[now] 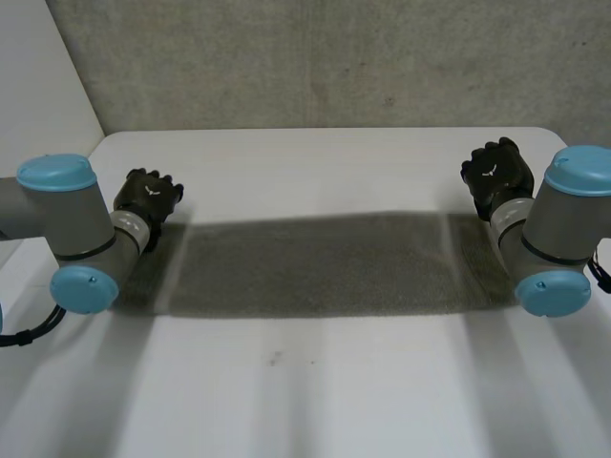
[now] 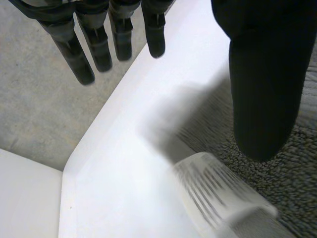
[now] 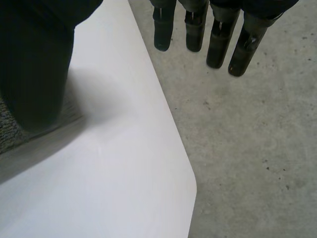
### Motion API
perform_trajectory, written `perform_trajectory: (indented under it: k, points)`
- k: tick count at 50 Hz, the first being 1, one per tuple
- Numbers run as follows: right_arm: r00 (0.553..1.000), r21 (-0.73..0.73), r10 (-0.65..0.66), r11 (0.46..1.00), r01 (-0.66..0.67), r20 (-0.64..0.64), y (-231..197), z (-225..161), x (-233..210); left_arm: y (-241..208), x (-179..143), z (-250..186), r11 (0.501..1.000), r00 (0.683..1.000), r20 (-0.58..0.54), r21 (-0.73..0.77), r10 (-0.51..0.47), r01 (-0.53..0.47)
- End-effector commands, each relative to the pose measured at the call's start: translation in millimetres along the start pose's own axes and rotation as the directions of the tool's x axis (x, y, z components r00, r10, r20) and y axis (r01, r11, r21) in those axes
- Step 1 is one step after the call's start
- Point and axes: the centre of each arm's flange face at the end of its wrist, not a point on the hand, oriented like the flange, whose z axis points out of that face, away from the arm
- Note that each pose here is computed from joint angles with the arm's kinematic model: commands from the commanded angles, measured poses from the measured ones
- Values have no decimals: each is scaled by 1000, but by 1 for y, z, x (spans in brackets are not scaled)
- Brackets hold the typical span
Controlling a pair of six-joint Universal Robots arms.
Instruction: Fold the towel.
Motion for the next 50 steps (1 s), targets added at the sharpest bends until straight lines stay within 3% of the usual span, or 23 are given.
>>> perform_trajectory:
  k: [1, 8, 13, 15, 16, 18, 21, 23, 24, 26, 31, 50]
  points:
    - [999, 0, 33, 999, -33, -9, -7, -8, 10, -23, 5, -12, 999, 1000, -15, 51, 5, -5]
    - [985, 13, 170, 985, -170, -18, -28, -44, 44, -48, -10, -41, 995, 1000, 4, 93, -27, 26]
    - [969, -75, 236, 970, -230, 73, -25, -72, 39, -64, -19, -68, 981, 989, 2, 122, -150, 148]
    - [958, -112, 260, 962, -248, 117, -22, -80, 33, -70, -25, -85, 957, 967, -2, 143, -257, 254]
    - [946, -145, 283, 954, -261, 160, -18, -87, 26, -70, -25, -85, 956, 966, -2, 143, -257, 255]
    - [930, -179, 307, 945, -273, 201, -13, -93, 20, -68, -28, -98, 921, 932, -9, 148, -362, 360]
    - [905, -225, 356, 925, -306, 233, 0, -98, 16, -65, -27, -103, 900, 912, -15, 150, -411, 408]
    - [891, -243, 384, 913, -327, 243, 8, -98, 15, -58, -20, -109, 860, 871, -32, 143, -490, 489]
    - [878, -255, 405, 904, -343, 255, 15, -99, 15, -58, -20, -109, 860, 871, -32, 143, -490, 489]
    - [864, -262, 423, 897, -356, 274, 20, -100, 12, -49, -13, -113, 828, 839, -40, 139, -543, 543]
    - [838, -294, 452, 882, -369, 306, 37, -97, 0, -43, -10, -116, 819, 831, -35, 147, -556, 554]
    - [864, -290, 445, 881, -374, 237, 71, -77, -4, -39, -13, -117, 817, 827, -22, 144, -561, 558]
